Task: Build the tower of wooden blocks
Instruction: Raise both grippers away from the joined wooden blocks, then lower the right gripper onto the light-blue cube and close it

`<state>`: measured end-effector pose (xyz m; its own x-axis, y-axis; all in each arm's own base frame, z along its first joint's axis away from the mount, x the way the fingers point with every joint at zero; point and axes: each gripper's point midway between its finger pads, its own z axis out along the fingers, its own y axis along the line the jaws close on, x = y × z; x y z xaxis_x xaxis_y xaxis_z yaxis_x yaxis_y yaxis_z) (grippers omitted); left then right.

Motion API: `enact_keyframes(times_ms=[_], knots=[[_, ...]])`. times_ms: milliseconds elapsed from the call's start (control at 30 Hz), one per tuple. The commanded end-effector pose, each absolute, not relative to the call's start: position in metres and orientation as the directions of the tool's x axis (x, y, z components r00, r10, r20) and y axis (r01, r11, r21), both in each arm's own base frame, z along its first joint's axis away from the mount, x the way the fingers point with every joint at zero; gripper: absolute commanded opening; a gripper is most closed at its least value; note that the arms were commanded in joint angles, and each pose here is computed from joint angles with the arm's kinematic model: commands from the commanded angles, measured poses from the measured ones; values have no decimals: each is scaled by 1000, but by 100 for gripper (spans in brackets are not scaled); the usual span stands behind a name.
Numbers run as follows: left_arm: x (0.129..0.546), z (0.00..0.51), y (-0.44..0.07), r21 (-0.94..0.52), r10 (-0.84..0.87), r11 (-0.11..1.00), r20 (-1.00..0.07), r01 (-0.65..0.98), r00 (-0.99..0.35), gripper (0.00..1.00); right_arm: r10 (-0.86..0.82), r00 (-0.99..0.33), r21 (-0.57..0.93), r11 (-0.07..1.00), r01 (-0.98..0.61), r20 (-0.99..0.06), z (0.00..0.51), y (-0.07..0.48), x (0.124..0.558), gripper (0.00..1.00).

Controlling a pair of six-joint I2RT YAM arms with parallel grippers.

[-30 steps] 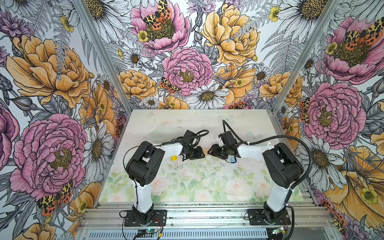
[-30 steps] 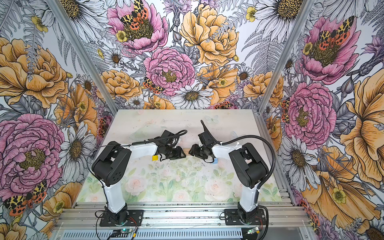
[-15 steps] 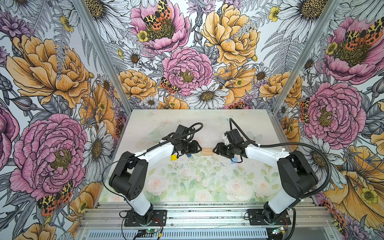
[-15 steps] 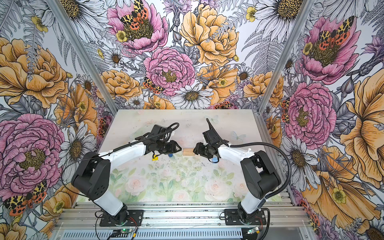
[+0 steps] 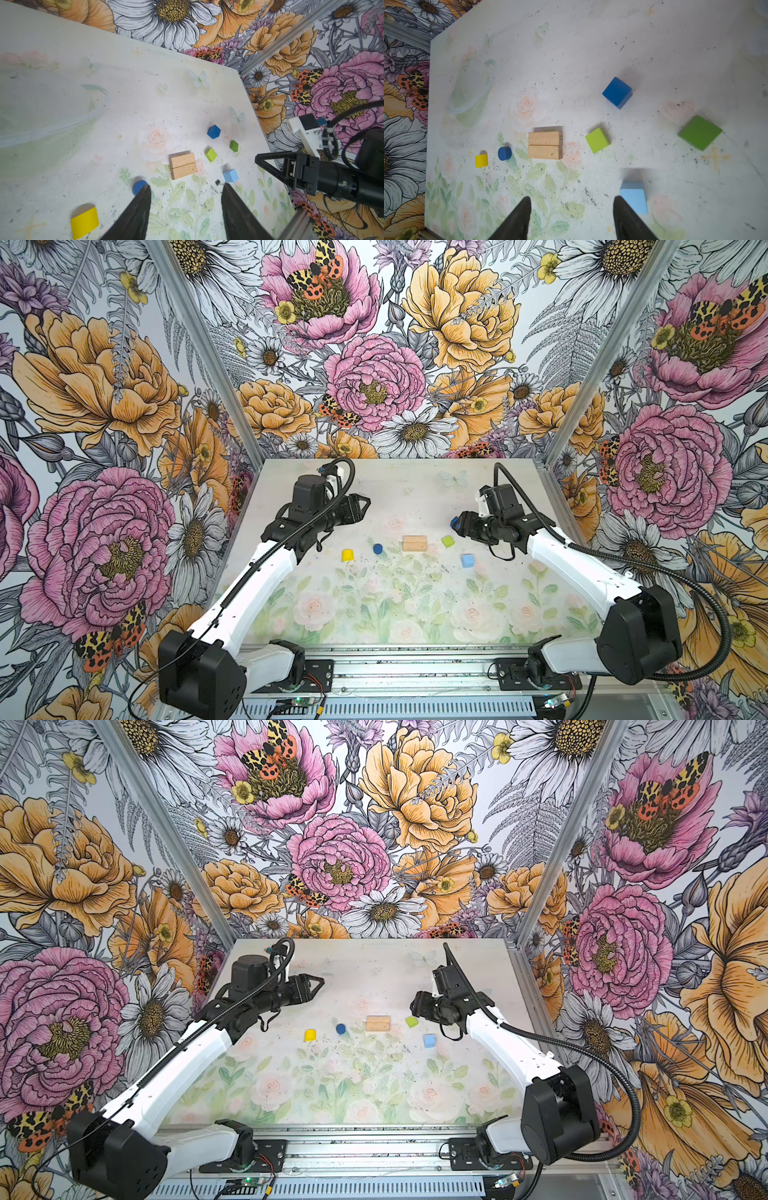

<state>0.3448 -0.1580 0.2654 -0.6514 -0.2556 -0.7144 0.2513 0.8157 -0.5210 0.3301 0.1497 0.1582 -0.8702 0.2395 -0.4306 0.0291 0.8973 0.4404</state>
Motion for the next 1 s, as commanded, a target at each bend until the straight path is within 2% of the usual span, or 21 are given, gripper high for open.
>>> enact_keyframes(times_ms=[0,167,367,567,967], knots=[[342,264,-133,-468,-270,860,-756,204,-595,61,225,-861,373,927,44,-456,165,130,320,66],[329,268,-116,-473,-318,859,-791,194,-523,69,221,-877,328,942,78,-426,141,117,305,66],[321,269,-99,-454,-351,878,-827,154,-439,70,255,-887,271,950,156,-384,113,102,291,67],[319,269,-96,-446,-350,883,-833,146,-429,71,264,-873,278,948,156,-410,121,99,289,67],[319,266,-93,-443,-351,886,-834,135,-426,71,270,-883,272,947,171,-384,112,99,287,69]])
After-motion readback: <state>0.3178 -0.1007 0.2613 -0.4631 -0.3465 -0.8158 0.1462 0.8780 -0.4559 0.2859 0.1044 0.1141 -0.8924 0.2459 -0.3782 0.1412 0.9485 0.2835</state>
